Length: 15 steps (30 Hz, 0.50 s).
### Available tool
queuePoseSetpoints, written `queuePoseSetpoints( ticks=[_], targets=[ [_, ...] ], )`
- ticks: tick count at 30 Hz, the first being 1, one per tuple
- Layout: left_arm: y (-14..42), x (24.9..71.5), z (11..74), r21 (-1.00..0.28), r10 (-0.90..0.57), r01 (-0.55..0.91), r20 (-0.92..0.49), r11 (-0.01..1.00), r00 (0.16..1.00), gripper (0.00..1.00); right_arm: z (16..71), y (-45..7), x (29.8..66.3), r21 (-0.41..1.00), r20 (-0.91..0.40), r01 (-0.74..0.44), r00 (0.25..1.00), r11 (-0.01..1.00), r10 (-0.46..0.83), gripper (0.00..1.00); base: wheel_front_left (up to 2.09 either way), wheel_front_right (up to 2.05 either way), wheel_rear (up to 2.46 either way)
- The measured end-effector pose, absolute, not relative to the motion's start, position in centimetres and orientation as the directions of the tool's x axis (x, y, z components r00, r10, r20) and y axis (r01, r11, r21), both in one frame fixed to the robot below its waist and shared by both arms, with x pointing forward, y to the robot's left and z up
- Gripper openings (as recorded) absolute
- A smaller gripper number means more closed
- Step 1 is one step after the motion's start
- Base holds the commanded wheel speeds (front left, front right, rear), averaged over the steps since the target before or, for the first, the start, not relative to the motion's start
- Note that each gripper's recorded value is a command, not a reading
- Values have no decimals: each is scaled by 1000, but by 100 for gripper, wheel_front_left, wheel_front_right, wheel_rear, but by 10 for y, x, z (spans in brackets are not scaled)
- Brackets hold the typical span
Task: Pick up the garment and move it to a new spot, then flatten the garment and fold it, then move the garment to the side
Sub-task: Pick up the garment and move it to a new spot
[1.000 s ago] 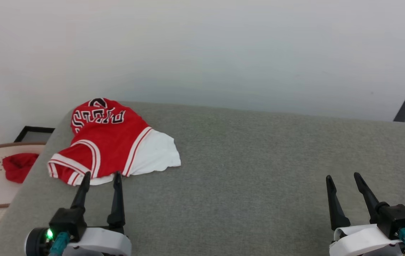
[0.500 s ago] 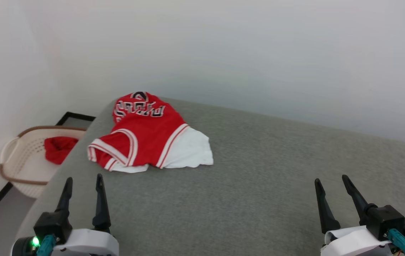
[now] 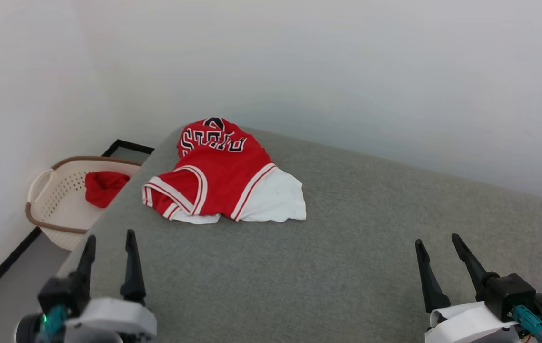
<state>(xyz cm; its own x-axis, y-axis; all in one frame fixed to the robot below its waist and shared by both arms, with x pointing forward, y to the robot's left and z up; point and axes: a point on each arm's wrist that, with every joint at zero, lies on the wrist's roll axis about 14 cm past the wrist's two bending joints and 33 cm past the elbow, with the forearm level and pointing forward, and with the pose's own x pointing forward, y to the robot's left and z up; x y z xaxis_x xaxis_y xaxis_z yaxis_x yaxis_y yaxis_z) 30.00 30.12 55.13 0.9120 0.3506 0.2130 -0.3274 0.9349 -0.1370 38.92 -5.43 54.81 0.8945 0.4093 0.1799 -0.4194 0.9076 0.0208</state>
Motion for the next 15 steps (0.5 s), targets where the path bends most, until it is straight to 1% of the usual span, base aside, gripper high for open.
queuePoseSetpoints(
  ticks=[5,10,15],
  targets=[
    [302,332,565,-150,291,-266,178,952,940,100,541,-63,394,31,159,-397,908,917,387,100,0,0,0],
    [317,374,590,-131,243,-225,141,965,960,100,537,-74,405,26,150,-374,918,927,367,100,0,0,0],
    [330,420,600,-120,201,-196,33,973,979,100,530,-85,421,24,140,-354,927,935,348,100,0,0,0]
  ],
)
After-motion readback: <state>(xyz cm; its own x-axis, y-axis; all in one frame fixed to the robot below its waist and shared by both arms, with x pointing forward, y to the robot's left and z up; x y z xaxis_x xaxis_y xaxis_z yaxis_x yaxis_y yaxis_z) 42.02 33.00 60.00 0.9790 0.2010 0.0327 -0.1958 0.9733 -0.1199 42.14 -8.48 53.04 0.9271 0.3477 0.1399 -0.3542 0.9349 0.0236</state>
